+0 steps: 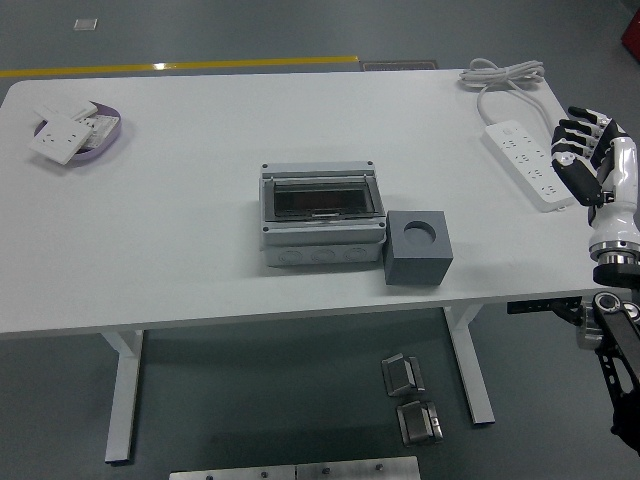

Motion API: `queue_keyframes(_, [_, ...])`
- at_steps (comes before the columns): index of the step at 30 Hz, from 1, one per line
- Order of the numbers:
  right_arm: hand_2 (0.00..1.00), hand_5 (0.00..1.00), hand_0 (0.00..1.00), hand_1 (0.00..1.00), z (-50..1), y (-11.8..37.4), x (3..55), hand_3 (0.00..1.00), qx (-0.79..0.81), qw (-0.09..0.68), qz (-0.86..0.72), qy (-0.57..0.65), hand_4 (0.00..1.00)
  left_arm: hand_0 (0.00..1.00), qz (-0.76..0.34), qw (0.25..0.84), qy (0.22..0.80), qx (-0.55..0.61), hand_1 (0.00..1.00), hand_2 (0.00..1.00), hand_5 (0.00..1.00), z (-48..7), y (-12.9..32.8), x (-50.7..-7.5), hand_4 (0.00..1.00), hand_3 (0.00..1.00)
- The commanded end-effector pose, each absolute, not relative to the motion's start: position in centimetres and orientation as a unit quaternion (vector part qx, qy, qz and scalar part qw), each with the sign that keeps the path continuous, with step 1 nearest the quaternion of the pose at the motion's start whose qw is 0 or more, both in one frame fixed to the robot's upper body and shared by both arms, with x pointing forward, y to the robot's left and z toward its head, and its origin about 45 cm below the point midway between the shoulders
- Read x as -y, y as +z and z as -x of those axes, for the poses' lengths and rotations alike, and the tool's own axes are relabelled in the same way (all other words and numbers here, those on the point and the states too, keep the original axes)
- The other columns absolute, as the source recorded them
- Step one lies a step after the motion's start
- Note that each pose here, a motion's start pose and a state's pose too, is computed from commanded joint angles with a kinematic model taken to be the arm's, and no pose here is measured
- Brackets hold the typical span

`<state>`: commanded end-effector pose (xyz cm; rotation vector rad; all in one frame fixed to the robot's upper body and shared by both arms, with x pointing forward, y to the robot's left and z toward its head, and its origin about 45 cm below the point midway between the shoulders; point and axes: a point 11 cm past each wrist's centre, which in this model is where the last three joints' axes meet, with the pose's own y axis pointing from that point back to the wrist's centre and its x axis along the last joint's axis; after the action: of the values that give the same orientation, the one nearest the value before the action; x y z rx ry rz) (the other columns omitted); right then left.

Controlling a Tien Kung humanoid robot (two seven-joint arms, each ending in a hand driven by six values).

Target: Pick up the cylinder from the cube,place it in the box,flap close box

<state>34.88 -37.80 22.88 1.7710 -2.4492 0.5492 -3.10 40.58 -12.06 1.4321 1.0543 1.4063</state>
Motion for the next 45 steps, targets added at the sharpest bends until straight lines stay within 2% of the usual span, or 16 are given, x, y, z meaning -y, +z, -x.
queue_keyframes(16, [0.661,0.279,0.629,0.65,-34.8,23.0,38.3,0.673,0.801,0.041,-0.569,0.183,0.62,0.598,-0.577,0.424,0.565,-0.408,0.62,0.608,0.297,2.4,-11.7,-41.9,0.669,0.611])
queue_keyframes(45, [0.66,0.285,0.628,0.649,-34.4,22.5,38.6,0.664,0.806,0.036,-0.566,0.17,0.616,0.598,-0.573,0.421,0.569,-0.414,0.62,0.608,0.295,2.1,-11.7,-41.7,0.672,0.61])
